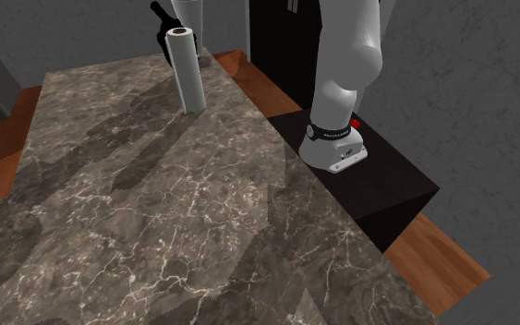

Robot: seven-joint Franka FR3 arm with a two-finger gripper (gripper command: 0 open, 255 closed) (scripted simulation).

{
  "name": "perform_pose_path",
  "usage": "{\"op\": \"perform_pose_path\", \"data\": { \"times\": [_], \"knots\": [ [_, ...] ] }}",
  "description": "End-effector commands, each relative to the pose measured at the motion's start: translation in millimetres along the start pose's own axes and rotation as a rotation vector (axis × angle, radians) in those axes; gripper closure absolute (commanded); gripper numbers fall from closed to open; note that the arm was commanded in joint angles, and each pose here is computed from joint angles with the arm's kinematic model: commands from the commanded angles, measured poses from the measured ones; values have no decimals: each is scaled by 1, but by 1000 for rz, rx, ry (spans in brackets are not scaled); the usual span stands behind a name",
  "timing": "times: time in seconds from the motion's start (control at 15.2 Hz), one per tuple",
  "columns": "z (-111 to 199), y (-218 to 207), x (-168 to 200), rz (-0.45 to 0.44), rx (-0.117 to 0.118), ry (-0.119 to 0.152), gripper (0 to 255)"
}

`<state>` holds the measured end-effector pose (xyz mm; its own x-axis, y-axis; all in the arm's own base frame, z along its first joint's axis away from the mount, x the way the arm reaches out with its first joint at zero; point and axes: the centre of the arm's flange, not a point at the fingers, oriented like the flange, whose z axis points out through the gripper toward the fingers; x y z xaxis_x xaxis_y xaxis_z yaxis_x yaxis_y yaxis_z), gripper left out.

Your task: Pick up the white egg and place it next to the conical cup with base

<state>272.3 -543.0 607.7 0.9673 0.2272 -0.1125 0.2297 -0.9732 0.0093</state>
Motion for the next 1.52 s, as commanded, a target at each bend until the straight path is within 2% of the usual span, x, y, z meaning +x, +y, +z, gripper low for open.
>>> {"op": "perform_pose_path", "data": {
  "times": [0.0,0.07,1.45],
  "knots": [
    [1,24,-12,-4,0,1,255],
    [2,42,-20,-4,0,1,255],
    [112,41,-8,-4,0,1,255]
  ]
}}
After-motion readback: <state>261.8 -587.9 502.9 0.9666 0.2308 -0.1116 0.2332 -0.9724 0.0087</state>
